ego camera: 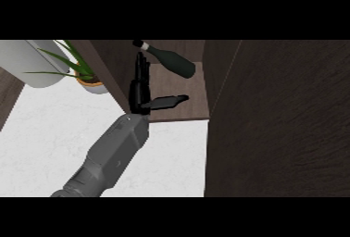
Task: Pick up the wine, place it into the cabinet and close the cabinet
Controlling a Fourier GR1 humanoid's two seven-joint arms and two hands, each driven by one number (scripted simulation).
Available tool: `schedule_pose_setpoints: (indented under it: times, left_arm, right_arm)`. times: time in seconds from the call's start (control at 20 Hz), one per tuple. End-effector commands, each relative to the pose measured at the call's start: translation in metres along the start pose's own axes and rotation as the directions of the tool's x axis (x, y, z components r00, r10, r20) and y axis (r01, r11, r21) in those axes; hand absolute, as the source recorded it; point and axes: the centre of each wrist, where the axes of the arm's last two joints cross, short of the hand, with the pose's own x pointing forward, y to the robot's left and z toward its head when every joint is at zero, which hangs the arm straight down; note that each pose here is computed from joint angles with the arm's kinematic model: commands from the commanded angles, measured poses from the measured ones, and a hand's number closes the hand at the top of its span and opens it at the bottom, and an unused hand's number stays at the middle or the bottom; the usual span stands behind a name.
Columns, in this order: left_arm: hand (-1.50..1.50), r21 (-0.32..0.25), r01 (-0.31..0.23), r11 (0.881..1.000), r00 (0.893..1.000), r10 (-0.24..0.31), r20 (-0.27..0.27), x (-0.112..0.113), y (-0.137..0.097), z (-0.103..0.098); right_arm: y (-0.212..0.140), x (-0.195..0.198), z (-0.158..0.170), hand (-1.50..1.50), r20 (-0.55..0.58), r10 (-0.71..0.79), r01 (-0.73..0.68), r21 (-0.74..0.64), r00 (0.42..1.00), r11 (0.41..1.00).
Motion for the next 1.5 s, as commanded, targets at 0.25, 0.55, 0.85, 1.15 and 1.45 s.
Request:
schedule_pose_setpoints:
  times: [0.25, 0.55, 0.85, 1.15, 1.45]
  left_arm:
    - [-1.5, -0.038, -0.011, 0.999, 1.0, 0.011, -0.011, 0.006, -0.032, 0.083]
    - [-1.5, -0.051, -0.036, 0.998, 0.999, 0.037, 0.02, 0.038, -0.057, 0.129]
    - [-1.5, -0.025, -0.089, 0.996, 0.995, 0.09, 0.035, 0.068, -0.055, 0.158]
    - [-1.5, -0.004, -0.039, 0.999, 0.998, 0.039, 0.043, 0.095, -0.028, 0.17]
    - [-1.5, -0.019, -0.111, 0.994, 0.992, 0.112, 0.061, 0.119, -0.017, 0.198]
  right_arm:
    - [0.003, 0.016, 0.027, -1.5, 0.009, 0.015, -0.015, -0.026, 1.0, 1.0]
    - [-0.011, 0.013, 0.011, -1.5, 0.04, 0.042, -0.039, -0.068, 0.998, 0.997]
    - [-0.009, 0.016, 0.02, -1.5, 0.012, 0.041, -0.04, -0.057, 0.999, 0.998]
    - [-0.013, 0.008, 0.031, -1.5, 0.022, 0.028, -0.027, -0.053, 0.999, 0.998]
    - [-0.004, 0.02, 0.043, -1.5, 0.002, 0.027, -0.027, 0.01, 1.0, 1.0]
